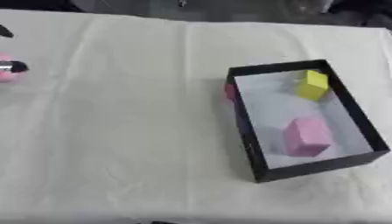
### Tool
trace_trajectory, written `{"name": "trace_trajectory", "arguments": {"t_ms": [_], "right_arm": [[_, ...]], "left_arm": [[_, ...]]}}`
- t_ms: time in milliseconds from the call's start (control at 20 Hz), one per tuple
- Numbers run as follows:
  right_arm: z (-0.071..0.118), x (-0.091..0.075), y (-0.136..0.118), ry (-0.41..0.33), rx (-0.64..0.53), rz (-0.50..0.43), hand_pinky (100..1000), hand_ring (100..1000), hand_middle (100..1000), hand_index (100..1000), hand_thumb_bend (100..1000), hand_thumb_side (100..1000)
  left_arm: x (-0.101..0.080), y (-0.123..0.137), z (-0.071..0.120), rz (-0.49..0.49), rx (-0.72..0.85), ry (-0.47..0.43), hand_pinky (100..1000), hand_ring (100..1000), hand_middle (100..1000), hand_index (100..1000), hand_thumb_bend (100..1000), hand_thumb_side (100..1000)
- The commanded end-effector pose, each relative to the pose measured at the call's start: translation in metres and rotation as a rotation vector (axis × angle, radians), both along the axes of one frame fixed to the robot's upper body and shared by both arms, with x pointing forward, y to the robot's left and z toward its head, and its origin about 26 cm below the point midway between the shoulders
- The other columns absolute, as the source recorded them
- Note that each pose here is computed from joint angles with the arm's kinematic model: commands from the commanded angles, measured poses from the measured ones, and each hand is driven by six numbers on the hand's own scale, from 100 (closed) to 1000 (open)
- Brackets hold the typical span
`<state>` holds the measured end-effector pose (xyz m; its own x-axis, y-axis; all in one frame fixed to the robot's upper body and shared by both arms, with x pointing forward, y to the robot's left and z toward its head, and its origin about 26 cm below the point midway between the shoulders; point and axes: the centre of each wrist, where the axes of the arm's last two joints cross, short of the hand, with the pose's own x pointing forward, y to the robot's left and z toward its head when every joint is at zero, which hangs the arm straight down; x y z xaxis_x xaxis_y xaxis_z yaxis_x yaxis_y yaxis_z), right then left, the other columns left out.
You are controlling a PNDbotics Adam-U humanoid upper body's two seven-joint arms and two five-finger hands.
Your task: Pick up the objects with one hand, pass them to the other hand, and then place them into the box on the other side of the table.
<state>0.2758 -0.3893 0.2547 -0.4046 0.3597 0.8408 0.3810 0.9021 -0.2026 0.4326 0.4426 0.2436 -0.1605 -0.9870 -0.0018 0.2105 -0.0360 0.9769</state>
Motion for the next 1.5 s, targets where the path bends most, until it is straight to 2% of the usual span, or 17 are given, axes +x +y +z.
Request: {"name": "trace_trajectory", "arguments": {"t_ms": [50,400,600,650,900,1100,1300,1350,1500], "right_arm": [[0.01,-0.004,0.0,-0.029,-0.031,-0.009,735,941,849,978,100,546],[0.005,-0.005,0.003,-0.026,-0.023,-0.008,735,941,848,977,100,561],[0.002,-0.005,0.005,-0.021,-0.023,-0.007,736,941,847,977,100,567],[0.001,-0.005,0.006,-0.02,-0.023,-0.007,735,941,847,977,100,570],[-0.003,-0.005,0.007,-0.006,-0.016,-0.014,735,941,846,978,100,580],[-0.006,-0.005,0.007,0.001,-0.014,-0.02,736,940,846,977,100,585],[-0.007,-0.005,0.007,0.006,-0.016,-0.022,736,940,845,977,100,575],[-0.008,-0.005,0.007,0.008,-0.016,-0.023,737,940,845,977,100,587],[-0.009,-0.005,0.007,0.013,-0.016,-0.026,737,940,845,977,100,590]], "left_arm": [[-0.009,0.021,0.02,0.071,0.029,-0.037,926,878,798,847,611,549],[-0.012,0.035,0.021,0.155,0.027,-0.061,919,873,796,859,583,516],[-0.01,0.036,0.021,0.195,0.028,-0.068,909,873,797,864,606,498],[-0.009,0.036,0.022,0.211,0.034,-0.077,903,873,796,855,601,470],[-0.005,0.035,0.021,0.282,0.058,-0.097,902,871,792,798,549,447],[-0.006,0.041,0.017,0.333,0.061,-0.075,897,872,797,775,520,407],[-0.007,0.045,0.012,0.382,0.088,-0.034,887,878,809,786,565,367],[-0.007,0.046,0.01,0.394,0.096,-0.02,885,878,809,786,553,396],[-0.006,0.047,0.006,0.415,0.105,0.002,887,877,808,780,510,355]]}}
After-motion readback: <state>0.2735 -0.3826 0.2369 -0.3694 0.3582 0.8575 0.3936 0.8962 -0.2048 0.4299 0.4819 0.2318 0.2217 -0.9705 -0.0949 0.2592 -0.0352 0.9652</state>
